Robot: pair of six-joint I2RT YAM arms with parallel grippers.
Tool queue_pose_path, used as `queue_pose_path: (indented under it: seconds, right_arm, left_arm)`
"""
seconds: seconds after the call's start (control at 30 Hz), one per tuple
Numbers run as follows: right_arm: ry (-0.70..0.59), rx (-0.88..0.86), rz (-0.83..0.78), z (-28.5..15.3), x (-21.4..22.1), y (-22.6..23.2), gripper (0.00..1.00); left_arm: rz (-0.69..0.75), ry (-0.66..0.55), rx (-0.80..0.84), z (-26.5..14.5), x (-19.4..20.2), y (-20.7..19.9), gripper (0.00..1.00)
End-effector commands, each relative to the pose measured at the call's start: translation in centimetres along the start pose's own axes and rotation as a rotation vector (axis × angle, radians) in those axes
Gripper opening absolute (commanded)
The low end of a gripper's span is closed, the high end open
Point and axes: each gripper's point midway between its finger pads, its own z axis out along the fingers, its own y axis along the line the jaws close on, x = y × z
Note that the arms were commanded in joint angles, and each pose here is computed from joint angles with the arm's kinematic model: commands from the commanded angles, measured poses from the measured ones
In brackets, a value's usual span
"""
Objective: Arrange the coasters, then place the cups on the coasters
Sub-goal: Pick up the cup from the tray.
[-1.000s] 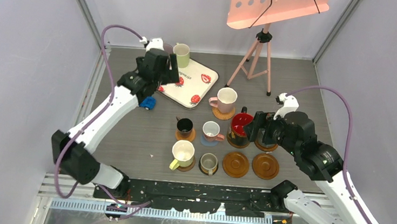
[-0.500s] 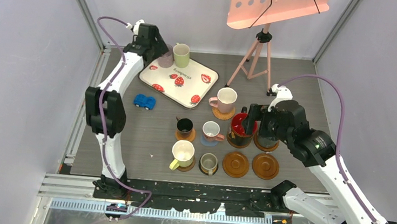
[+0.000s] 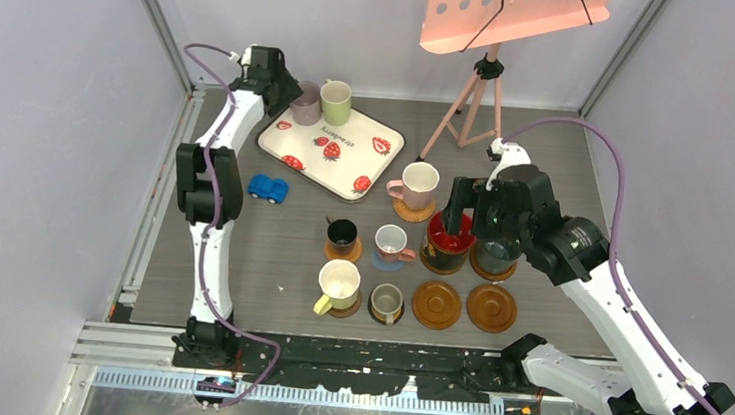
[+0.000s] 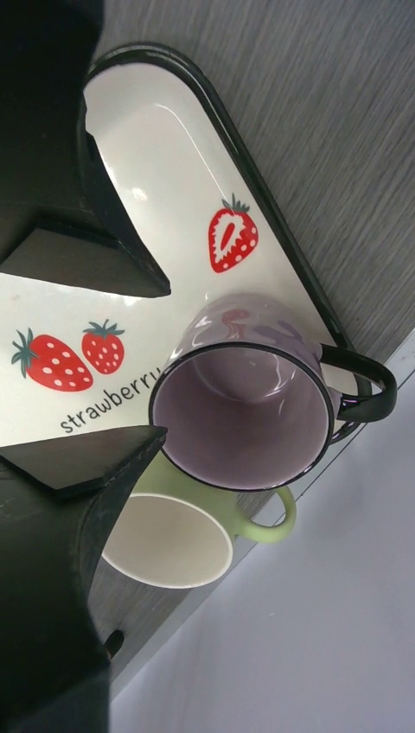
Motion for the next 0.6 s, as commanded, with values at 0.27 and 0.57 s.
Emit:
queue_pose_path:
  seconds: [0.27,0.57]
  right_arm:
    - [-0.029,-0.003,0.027,0.2,-1.5,0.7,0.95]
    - [-0.016,-0.007,0.025,0.8,-1.3,0.9,0.95]
  left_arm:
    - [-0.048,-0.037,0.061,2.5,-2.0,-0.8,0.55]
    - [-0.048,-0.005,0.069,3.8,-0.8,-0.1,0.48]
